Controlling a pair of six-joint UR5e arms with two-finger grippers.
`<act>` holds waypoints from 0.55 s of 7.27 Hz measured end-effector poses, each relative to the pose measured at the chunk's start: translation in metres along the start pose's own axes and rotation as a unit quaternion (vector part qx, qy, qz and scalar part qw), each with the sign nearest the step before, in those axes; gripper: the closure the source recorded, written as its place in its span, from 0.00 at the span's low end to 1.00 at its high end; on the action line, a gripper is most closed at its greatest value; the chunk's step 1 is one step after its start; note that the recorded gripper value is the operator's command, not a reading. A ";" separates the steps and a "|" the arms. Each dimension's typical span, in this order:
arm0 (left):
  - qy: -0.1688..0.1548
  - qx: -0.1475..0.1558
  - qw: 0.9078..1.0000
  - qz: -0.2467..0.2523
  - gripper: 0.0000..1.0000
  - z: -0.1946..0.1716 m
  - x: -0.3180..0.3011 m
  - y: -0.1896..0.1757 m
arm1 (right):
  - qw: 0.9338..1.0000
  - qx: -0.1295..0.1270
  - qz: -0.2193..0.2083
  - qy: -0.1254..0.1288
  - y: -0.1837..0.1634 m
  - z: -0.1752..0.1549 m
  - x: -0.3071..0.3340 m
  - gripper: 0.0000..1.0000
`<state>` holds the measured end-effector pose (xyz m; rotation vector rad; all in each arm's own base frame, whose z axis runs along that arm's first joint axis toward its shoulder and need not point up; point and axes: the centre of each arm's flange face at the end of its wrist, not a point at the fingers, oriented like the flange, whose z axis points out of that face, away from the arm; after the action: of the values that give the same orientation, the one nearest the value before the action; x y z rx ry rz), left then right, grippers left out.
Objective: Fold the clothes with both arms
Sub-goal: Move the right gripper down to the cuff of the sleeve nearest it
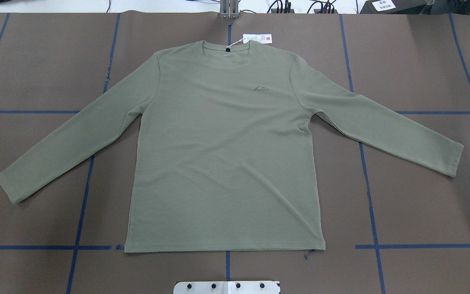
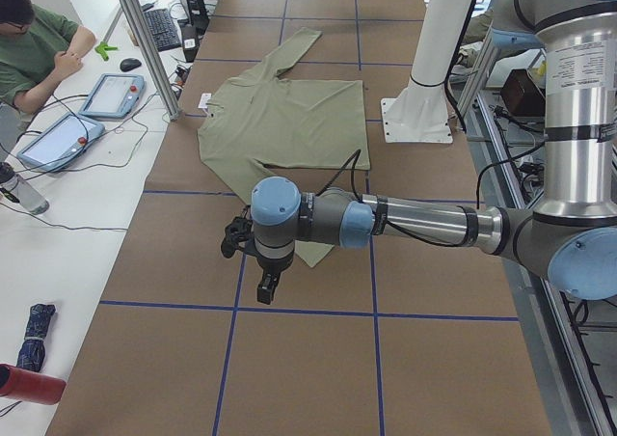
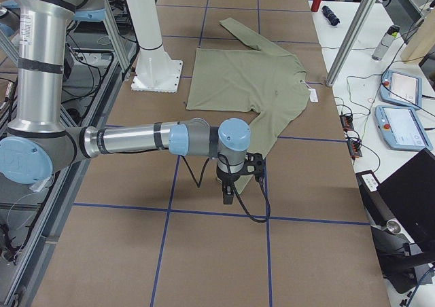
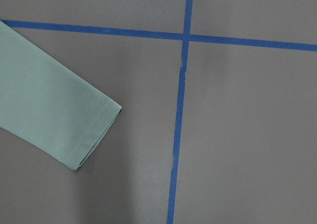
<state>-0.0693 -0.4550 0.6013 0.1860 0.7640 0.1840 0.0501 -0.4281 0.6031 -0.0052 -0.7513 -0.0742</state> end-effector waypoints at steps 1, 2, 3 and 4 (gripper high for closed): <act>0.000 0.003 1.000 0.003 0.00 -0.003 0.003 -0.001 | 1.000 -0.001 0.000 0.000 0.000 0.000 0.000 0.00; -0.001 0.008 1.000 0.008 0.00 -0.008 0.008 -0.002 | 1.000 -0.001 0.000 0.000 0.000 0.001 0.000 0.00; -0.003 0.012 1.000 0.012 0.00 -0.013 0.012 -0.003 | 1.000 -0.001 -0.003 0.000 0.000 0.000 0.000 0.00; -0.006 0.019 1.000 0.019 0.00 -0.020 0.019 -0.004 | 1.000 0.001 -0.007 0.000 -0.001 -0.002 -0.003 0.00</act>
<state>-0.0696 -0.4525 0.5735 0.2379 0.7531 0.2049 0.0493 -0.4292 0.6002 0.0021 -0.7521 -0.0863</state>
